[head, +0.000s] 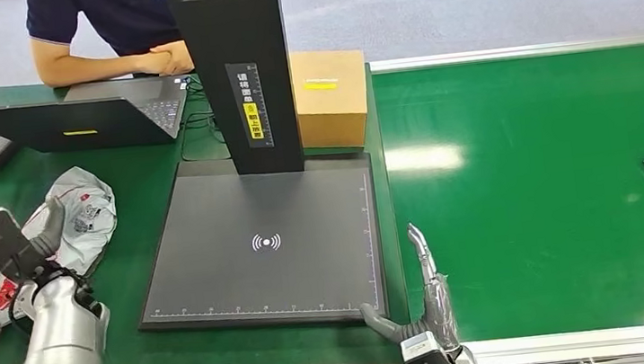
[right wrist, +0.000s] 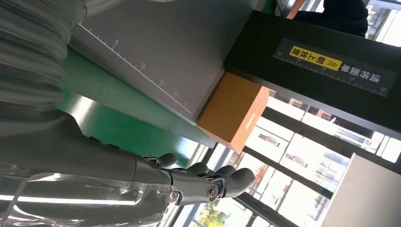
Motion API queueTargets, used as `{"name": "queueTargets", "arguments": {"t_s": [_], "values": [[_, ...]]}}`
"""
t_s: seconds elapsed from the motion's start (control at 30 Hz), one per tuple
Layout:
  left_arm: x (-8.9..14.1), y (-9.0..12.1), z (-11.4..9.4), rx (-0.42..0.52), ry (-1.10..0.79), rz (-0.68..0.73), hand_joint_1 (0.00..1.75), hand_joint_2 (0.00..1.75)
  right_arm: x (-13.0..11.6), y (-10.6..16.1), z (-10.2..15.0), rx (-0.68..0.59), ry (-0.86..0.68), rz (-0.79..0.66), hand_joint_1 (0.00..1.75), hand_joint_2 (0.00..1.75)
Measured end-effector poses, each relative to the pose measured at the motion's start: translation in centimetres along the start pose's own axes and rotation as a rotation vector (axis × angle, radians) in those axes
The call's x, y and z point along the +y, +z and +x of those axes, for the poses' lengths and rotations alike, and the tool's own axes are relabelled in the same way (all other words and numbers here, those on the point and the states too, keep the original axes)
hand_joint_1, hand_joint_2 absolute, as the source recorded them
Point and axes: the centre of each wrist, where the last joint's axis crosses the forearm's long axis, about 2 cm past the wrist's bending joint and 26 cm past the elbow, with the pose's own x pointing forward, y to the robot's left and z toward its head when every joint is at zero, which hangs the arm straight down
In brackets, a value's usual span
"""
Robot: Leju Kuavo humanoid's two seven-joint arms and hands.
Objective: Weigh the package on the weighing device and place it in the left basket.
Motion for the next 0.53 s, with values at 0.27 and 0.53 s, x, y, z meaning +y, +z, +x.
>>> {"name": "queueTargets", "arguments": {"t_s": [0.27, 0.53], "values": [[-4.4, 11.2, 6.0, -0.248, 0.233, -0.421, 0.00, 1.75, -0.1, 0.2, -0.1, 0.003, 0.014, -0.006, 0.00, 1.75], [-7.0, 17.6, 9.1, -0.266, 0.434, -0.731, 0.00, 1.75, 0.0, 0.3, -0.2, 0.005, 0.021, 0.005, 0.00, 1.75]]}}
